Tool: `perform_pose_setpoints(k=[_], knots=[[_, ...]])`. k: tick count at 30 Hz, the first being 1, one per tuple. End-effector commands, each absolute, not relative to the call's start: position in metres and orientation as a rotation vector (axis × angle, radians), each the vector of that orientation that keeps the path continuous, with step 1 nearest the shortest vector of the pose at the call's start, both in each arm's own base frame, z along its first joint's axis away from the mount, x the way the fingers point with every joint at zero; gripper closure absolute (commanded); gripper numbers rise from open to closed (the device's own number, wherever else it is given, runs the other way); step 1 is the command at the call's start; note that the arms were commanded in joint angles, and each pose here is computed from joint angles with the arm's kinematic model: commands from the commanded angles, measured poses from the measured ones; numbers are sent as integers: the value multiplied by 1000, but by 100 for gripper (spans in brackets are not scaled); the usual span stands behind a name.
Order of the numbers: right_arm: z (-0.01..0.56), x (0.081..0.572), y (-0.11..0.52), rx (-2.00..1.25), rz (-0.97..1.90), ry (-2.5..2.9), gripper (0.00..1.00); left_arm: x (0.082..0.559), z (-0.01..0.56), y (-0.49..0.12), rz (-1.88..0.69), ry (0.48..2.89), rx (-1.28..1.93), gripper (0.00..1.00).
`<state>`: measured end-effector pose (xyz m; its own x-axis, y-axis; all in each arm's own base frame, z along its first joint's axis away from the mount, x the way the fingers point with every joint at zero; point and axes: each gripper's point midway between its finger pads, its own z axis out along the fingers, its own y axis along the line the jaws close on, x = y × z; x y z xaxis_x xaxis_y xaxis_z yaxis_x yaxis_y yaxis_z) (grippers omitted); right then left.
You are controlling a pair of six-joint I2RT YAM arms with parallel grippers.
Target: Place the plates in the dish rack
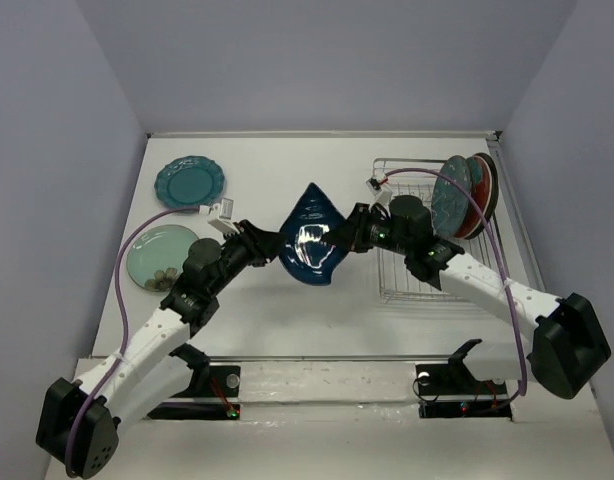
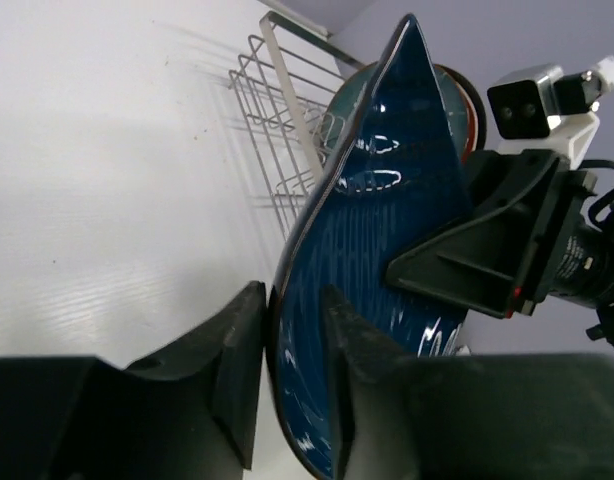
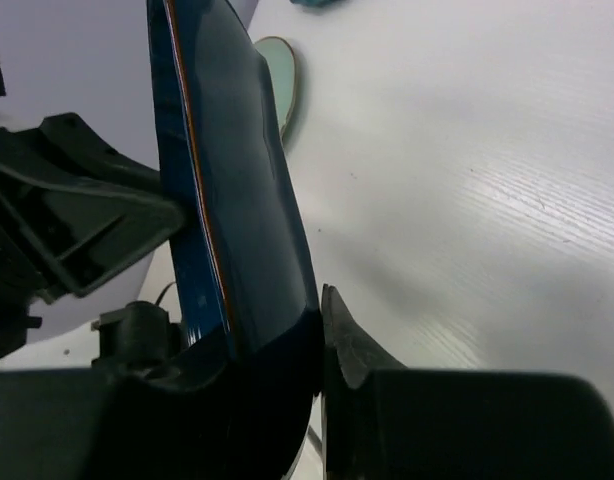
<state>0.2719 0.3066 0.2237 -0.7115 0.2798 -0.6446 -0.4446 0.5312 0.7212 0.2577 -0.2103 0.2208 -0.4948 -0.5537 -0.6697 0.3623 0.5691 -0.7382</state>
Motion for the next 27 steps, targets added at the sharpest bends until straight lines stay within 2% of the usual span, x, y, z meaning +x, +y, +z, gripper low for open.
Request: perform_pose_setpoints(k=[1,3,4,7,10,20,27], knots=[[261,289,307,-132,1206,1865,93,247,286,-222,-1262,1552,-62,52],[266,294,299,-120,1136,1867,93,248,285,-223,-1245,1568,-44,35],[270,302,290,-80,1056,1885,93,249,284,-223,-1230,1573,-40,23],[284,318,258,-59,806,1879,93,253,285,-217,-1159,1590,-30,9],[299,334,223,2,626,1866,93,257,283,-211,-1092,1606,-23,4],[336,355,70,212,-173,1883,93,249,269,-202,-1013,1599,-33,1],[336,372,24,257,-451,1937,93,243,261,-212,-1009,1610,11,1]])
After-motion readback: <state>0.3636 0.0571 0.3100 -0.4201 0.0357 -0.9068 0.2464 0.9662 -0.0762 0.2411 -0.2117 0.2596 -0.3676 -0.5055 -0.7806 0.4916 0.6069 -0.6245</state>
